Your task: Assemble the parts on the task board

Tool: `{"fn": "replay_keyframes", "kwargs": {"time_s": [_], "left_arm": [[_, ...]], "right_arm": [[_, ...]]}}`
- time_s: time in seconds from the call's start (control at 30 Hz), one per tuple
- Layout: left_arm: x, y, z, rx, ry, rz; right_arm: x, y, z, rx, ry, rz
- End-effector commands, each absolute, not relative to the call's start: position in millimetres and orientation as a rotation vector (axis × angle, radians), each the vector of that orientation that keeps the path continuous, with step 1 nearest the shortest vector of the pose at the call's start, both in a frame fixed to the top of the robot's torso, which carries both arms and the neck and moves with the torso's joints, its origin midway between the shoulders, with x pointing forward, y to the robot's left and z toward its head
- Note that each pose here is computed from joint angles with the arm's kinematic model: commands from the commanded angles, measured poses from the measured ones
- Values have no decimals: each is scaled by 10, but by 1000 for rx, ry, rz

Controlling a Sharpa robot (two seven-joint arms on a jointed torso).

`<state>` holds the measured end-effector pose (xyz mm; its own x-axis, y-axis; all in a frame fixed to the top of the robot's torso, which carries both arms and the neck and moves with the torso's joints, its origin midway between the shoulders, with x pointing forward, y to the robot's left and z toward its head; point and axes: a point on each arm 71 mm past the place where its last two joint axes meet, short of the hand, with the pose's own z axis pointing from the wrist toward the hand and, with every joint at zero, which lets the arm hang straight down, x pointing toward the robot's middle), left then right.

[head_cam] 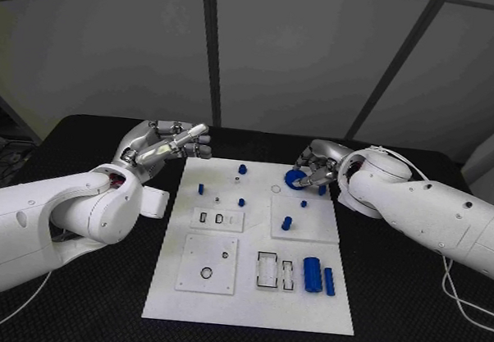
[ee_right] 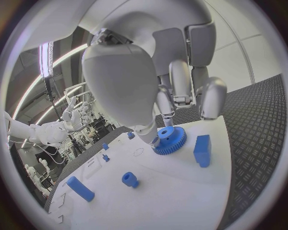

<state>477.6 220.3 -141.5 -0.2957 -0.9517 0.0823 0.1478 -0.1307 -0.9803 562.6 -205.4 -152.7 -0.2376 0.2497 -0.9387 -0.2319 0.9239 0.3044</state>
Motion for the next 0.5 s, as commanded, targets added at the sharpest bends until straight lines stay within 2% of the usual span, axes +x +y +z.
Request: {"fn": "replay_keyframes", "kwargs": {"time_s": [0.03, 0.5], "left_arm": [[4777, 2202, -1400, -997, 1236, -1583], [4785, 2222, -1405, -1000, 1234, -1575]], "right_arm": [[5623, -2060, -1532, -20, 1763, 428], [5613, -2075, -1518, -26, 1751, 430]]}}
